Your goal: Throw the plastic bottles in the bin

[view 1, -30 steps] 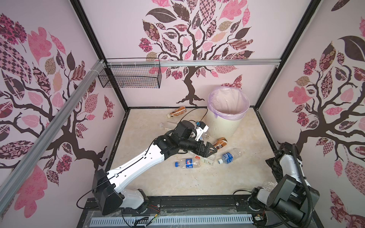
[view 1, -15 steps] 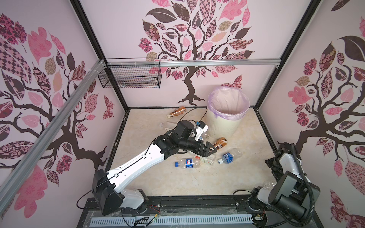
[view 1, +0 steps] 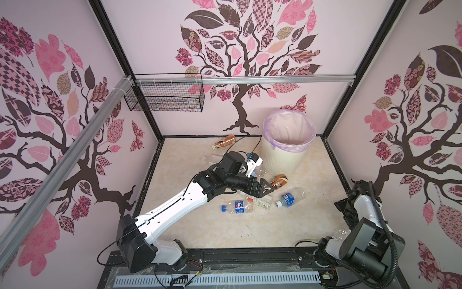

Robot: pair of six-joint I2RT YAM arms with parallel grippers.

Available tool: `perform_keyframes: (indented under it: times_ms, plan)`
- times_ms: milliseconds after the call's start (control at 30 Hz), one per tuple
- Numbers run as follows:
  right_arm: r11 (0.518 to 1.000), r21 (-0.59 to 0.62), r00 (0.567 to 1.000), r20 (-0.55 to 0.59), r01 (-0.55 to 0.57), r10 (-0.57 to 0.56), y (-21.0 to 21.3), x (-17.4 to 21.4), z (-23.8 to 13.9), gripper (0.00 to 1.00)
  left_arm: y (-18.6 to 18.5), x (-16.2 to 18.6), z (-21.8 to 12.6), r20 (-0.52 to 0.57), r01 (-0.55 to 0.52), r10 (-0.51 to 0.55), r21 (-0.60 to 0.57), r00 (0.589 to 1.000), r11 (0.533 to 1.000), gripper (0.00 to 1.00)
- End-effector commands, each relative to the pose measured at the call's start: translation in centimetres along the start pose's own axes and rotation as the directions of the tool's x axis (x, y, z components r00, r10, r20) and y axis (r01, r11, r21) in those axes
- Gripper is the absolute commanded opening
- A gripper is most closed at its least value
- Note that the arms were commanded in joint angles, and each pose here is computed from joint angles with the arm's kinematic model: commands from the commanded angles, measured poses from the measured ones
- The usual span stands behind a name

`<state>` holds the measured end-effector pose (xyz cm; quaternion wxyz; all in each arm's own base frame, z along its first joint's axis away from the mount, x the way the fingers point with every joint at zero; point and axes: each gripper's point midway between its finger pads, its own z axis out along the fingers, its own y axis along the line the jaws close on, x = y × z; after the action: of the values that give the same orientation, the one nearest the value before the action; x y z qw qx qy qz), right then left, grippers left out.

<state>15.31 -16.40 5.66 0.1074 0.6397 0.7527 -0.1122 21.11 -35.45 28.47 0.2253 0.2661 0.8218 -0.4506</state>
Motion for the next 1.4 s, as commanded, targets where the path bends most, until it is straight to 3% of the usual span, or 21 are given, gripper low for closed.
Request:
perform_keyframes:
  times_ms: [0, 233, 567, 800, 1367]
  plan:
    - [1.000, -0.022, 1.000, -0.012, 0.004, -0.005, 0.8, -0.7, -0.6, 0.99, 0.2, 0.4, 0.3, -0.009, 0.008, -0.008, 0.015, 1.000, 1.000, 0.98]
    - [1.000, 0.020, 0.999, 0.034, 0.018, -0.018, 0.4, -1.9, -1.2, 0.99, 0.1, 0.4, 0.2, -0.008, 0.007, -0.007, 0.019, 1.000, 1.000, 0.98]
    - [0.997, -0.046, 0.998, 0.039, 0.059, -0.057, 1.4, -1.9, -1.6, 0.99, 0.0, 0.3, -0.2, -0.001, 0.014, -0.014, 0.032, 1.000, 0.999, 0.98]
    - [0.999, 0.005, 0.995, 0.093, 0.044, -0.044, 0.5, -3.2, -2.3, 0.99, 0.0, 0.2, -0.3, 0.002, 0.018, -0.018, 0.037, 1.000, 0.999, 0.98]
    - [0.998, 0.035, 0.997, 0.050, 0.054, -0.056, -0.4, -3.1, 0.1, 0.99, 0.1, 0.0, -0.7, 0.012, 0.032, -0.032, 0.047, 0.999, 0.998, 0.98]
